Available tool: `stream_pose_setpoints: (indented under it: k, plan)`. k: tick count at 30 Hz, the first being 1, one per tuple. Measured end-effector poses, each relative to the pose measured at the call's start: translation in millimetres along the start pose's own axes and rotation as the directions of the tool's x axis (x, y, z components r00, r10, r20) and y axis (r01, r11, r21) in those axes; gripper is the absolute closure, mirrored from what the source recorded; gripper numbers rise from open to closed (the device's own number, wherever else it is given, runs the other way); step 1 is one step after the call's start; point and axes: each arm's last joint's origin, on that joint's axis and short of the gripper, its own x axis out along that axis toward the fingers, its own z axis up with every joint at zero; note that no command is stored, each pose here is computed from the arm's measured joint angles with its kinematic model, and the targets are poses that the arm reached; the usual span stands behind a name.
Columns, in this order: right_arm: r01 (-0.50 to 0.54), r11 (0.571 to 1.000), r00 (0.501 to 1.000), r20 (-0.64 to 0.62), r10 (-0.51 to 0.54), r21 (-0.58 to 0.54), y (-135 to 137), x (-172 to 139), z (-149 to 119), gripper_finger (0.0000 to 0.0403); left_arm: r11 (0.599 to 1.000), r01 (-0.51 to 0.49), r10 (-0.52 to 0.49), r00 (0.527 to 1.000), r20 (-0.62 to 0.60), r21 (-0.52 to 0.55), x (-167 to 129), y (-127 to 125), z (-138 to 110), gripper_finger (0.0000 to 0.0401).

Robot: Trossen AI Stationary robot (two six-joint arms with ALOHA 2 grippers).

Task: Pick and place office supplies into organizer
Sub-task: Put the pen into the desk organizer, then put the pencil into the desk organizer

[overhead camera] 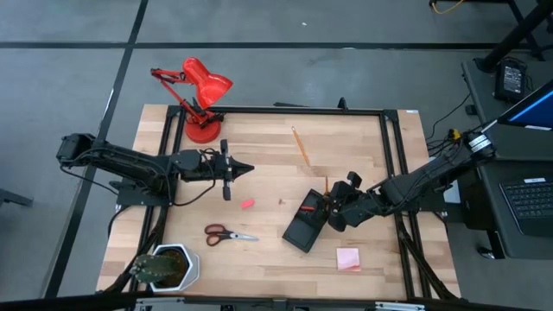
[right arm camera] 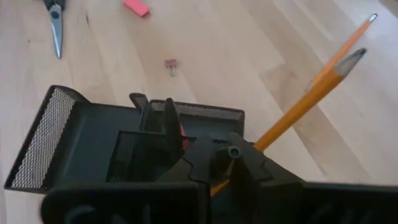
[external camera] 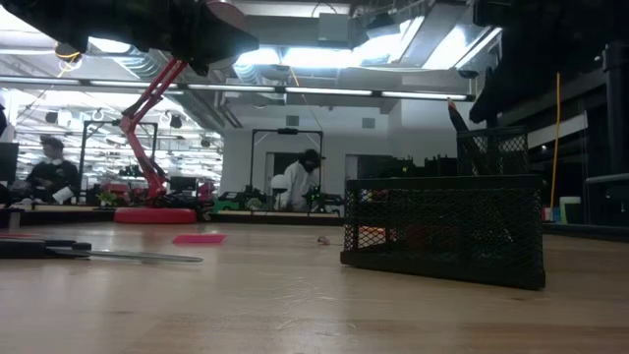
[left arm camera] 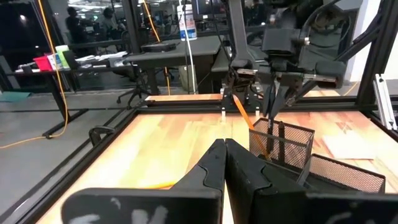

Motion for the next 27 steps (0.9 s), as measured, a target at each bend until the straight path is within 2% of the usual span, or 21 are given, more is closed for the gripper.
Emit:
stream_pose_setpoints:
  k: [3, 12, 21, 27]
  plan:
    - [-0.012, 1.0, 1.0, 0.014, 0.012, 0.012, 0.3, 3.3, -2.6, 0.0369, 1.0, 0.0, 0.0, 1.0, -0.001, -0.001, 0.0, 0.0, -0.1, 0.04]
    - [-0.004, 1.0, 1.0, 0.011, 0.004, 0.013, -1.5, 5.1, -3.5, 0.0305, 1.0, 0.001, -0.001, 1.0, -0.018, 0.001, 0.0, -0.1, -1.8, 0.04]
    - [-0.004, 0.999, 1.0, 0.021, 0.005, -0.035, -2.8, -3.1, 6.5, 0.0282, 1.0, 0.001, -0.001, 1.0, -0.018, 0.001, 0.0, -0.1, -1.7, 0.0396]
    - [0.053, 0.992, 0.983, 0.182, -0.033, -0.111, 0.7, -26.4, 37.5, 0.0281, 1.0, 0.001, -0.001, 1.0, -0.017, 0.001, 0.0, -0.1, -1.7, 0.0399]
